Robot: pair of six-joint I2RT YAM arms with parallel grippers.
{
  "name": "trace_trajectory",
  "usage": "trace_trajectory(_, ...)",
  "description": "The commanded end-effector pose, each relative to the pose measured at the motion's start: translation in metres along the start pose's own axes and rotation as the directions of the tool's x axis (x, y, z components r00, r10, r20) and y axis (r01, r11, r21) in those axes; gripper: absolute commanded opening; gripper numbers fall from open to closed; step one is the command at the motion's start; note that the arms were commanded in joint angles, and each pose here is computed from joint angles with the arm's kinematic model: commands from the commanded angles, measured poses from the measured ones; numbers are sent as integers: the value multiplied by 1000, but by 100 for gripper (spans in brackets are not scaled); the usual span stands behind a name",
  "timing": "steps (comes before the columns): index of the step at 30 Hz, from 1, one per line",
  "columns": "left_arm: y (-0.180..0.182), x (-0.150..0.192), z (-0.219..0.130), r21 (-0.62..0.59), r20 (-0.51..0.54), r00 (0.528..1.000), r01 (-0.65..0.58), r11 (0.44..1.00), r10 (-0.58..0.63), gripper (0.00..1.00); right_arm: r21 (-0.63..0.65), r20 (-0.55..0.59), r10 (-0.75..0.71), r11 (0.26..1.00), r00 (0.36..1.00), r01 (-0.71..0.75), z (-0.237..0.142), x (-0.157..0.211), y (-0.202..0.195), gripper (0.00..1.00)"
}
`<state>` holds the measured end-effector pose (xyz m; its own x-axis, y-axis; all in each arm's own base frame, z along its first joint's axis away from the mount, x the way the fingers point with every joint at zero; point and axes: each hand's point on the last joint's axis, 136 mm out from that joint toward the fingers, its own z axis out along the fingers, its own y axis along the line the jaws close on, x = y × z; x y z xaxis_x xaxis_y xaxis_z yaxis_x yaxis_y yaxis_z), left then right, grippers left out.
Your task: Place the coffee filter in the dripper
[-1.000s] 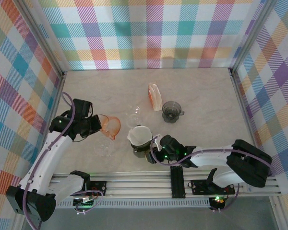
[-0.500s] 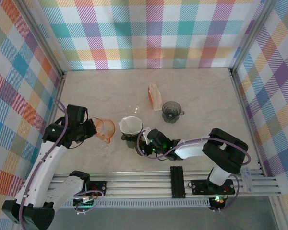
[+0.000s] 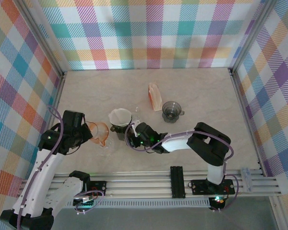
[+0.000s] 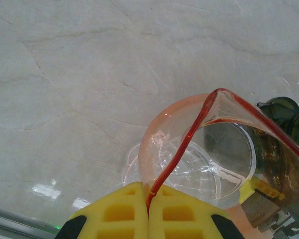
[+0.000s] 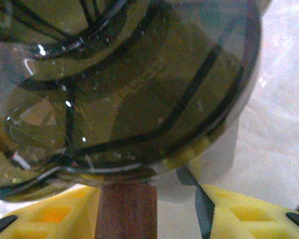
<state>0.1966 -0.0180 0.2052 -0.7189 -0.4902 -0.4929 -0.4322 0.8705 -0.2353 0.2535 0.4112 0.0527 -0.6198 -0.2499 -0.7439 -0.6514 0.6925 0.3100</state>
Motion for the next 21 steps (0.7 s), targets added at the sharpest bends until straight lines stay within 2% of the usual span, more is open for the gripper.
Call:
trace_trajectory(1,13,-9,-5,-44,63,996,59,997,-56,0,28,41,19,999,999,-21,10,-18,0,53)
trace_trajectory(7,15,-12,-9,-38,92,993,77,996,-73,0,48,52,50,997,997,-53,30,-33,-4,52)
trace_trajectory(21,8,-6,-2,-1,62,996,71,997,-71,0,73,49,77,994,996,-81,79,-64,-14,52)
